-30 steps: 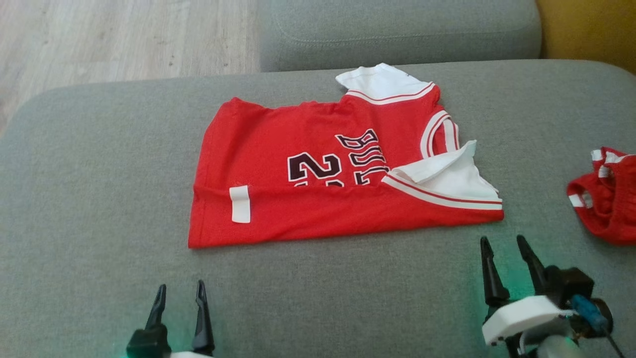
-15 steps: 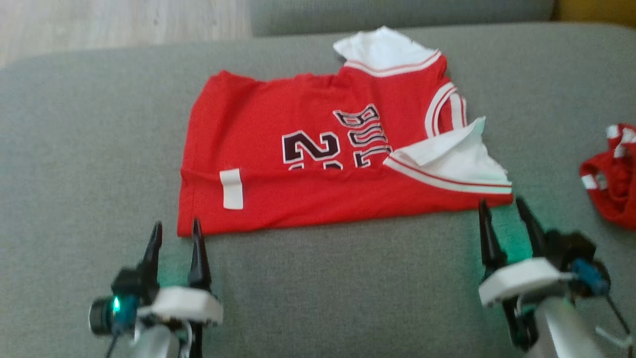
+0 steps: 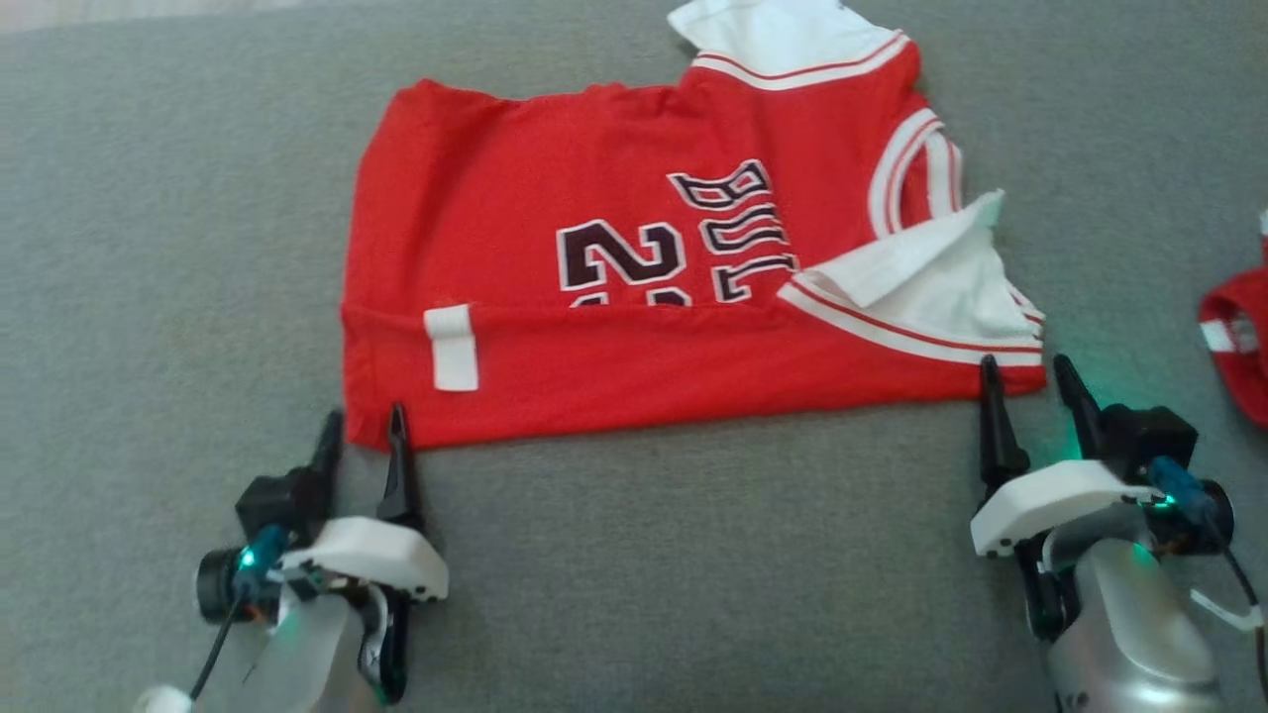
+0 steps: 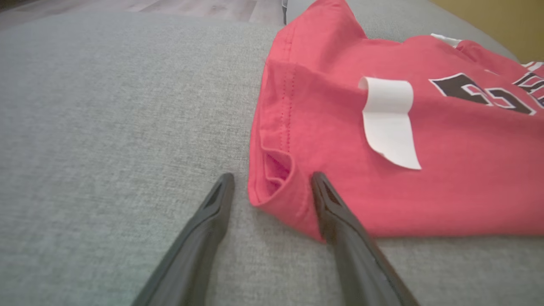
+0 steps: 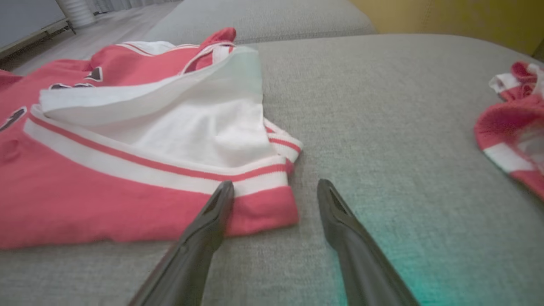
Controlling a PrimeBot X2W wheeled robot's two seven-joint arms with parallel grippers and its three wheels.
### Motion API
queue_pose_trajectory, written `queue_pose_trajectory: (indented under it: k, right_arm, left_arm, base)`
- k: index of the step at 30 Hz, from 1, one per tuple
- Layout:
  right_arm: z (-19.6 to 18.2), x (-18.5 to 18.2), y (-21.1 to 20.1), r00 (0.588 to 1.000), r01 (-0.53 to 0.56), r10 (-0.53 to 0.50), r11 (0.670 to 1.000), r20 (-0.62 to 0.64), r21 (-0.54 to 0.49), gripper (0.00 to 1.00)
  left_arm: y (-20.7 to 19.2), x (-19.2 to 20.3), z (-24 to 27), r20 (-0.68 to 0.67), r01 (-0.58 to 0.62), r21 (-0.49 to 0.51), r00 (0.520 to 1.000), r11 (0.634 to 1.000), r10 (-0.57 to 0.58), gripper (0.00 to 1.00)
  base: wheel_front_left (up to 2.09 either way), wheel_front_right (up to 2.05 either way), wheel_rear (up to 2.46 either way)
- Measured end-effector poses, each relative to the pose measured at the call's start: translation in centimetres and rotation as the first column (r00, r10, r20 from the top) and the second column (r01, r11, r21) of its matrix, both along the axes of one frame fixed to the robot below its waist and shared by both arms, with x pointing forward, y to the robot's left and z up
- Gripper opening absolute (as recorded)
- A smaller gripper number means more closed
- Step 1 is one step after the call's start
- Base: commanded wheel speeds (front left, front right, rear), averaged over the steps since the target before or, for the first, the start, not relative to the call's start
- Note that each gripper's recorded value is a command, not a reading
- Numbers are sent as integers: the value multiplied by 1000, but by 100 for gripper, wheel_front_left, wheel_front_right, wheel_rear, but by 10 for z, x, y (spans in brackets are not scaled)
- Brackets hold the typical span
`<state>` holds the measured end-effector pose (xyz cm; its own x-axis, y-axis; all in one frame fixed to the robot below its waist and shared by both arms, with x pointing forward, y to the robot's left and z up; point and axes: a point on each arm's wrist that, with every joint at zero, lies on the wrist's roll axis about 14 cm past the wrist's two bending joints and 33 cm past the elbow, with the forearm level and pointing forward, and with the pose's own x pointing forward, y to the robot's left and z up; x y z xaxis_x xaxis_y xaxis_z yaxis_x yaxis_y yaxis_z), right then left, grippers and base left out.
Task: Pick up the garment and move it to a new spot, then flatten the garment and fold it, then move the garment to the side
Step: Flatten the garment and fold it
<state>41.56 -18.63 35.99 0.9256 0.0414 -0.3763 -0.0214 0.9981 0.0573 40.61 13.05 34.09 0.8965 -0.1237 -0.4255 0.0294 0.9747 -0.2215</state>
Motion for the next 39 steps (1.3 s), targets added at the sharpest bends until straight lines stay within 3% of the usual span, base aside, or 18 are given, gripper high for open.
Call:
queue_pose_trajectory:
  k: [1,2,3,4,5,11,19,29,30,31,32,39]
  right_arm:
    - [-4,0,-1,1000,4,-4,1000,-12,1,100]
    - [-6,1,-1,1000,5,-5,1000,-18,3,100]
    - [-6,1,-1,1000,5,-5,1000,-18,3,100]
    - [-6,5,1,1000,0,0,1000,-21,9,75]
    - [-6,8,3,1000,-4,4,1000,-22,16,0]
    - [9,16,16,1000,3,-5,995,18,98,0]
    - [68,14,12,980,25,-59,984,191,175,0]
    - [20,-75,0,993,102,-111,974,34,200,0]
    - [16,-80,0,993,109,-115,973,17,203,9]
    - [13,-83,0,993,113,-117,973,9,203,80]
    - [12,-83,-1,993,117,-121,972,6,204,100]
    - [32,-51,-6,989,102,-119,978,85,180,100]
  left_arm:
    - [-3,1,0,-3,11,-10,1000,1000,-11,16]
    - [-6,2,-1,-8,22,-17,1000,1000,-22,16]
    - [-6,2,-1,-8,22,-17,1000,1000,-22,0]
    - [-9,3,-1,-11,36,-26,999,999,-36,0]
    - [-11,3,-1,-14,45,-36,999,998,-46,0]
    - [-13,3,8,-8,22,-91,1000,996,-23,0]
    - [0,-1,52,118,-14,-30,993,999,17,0]
    - [8,-86,10,-28,-40,-22,999,999,39,0]
    - [8,-88,8,-33,-41,-22,999,999,40,4]
    - [8,-88,8,-34,-43,-22,999,999,42,92]
    - [9,-87,7,-35,-47,-19,998,999,46,100]
    - [18,-58,25,38,-69,12,997,998,68,100]
  base:
    - [0,0,0]
    - [0,0,0]
    - [0,0,0]
    - [0,0,0]
    - [0,0,0]
    - [0,0,0]
    - [0,0,0]
    - [0,0,0]
    - [0,0,0]
    - [0,0,0]
    - [0,0,0]
    - [0,0,0]
